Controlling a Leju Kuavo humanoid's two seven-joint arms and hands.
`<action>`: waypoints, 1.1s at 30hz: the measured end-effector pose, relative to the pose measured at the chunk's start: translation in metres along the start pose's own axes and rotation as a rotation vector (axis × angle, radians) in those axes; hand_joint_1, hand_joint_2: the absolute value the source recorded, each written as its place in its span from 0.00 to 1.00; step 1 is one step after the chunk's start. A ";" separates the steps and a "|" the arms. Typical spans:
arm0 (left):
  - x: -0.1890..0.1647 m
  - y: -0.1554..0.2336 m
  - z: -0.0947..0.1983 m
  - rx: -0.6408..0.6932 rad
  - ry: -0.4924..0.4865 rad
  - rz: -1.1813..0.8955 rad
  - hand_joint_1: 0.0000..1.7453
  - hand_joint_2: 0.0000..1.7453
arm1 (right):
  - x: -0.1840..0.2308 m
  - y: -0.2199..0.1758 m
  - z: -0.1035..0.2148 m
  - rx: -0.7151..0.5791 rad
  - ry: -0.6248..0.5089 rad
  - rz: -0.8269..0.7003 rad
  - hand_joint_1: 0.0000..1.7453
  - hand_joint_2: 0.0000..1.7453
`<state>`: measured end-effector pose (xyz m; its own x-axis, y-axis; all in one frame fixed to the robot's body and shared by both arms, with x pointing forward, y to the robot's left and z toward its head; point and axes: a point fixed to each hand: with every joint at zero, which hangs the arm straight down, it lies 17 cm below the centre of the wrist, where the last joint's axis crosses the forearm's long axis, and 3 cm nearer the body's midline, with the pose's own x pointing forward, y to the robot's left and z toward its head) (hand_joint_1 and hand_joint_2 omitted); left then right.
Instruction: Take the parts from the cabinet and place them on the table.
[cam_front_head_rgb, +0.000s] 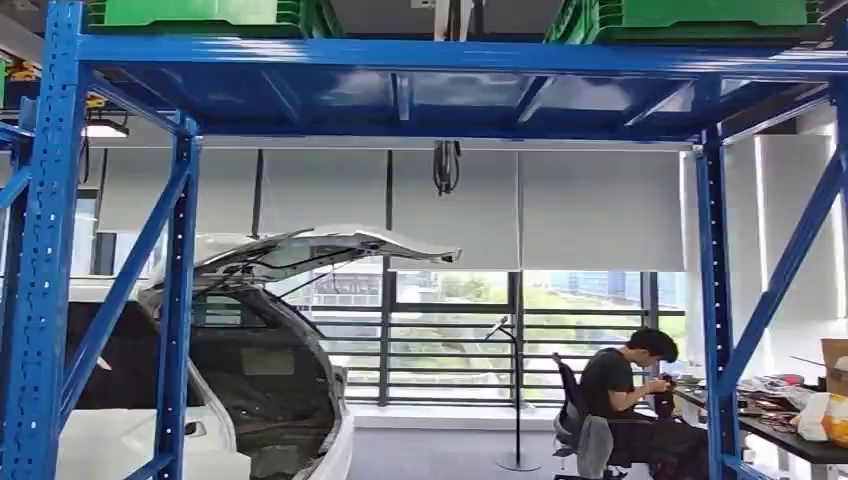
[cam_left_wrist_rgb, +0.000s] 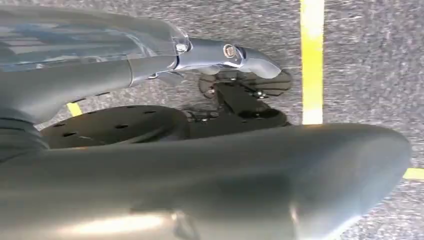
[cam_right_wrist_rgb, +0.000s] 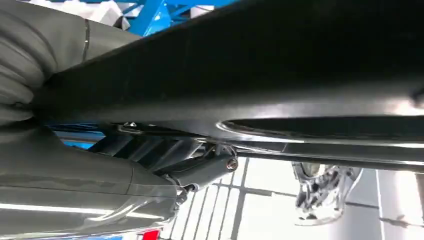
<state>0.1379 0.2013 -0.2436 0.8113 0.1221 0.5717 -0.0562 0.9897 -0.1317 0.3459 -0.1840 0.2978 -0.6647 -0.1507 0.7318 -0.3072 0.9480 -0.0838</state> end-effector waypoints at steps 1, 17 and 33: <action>-0.001 0.000 0.000 0.000 0.002 0.000 0.00 0.00 | 0.000 0.000 0.000 0.001 -0.001 0.001 1.00 1.00; 0.001 0.008 0.000 0.011 -0.003 -0.005 0.00 0.00 | -0.002 0.002 0.004 0.010 -0.002 0.003 1.00 1.00; 0.002 0.009 -0.001 0.015 -0.007 -0.008 0.00 0.00 | 0.000 0.002 0.005 0.014 -0.007 0.003 1.00 1.00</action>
<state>0.1399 0.2103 -0.2441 0.8076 0.1152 0.5784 -0.0588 0.9916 -0.1154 0.3421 -0.1836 0.2944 -0.6703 -0.1501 0.7268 -0.3149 0.9443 -0.0954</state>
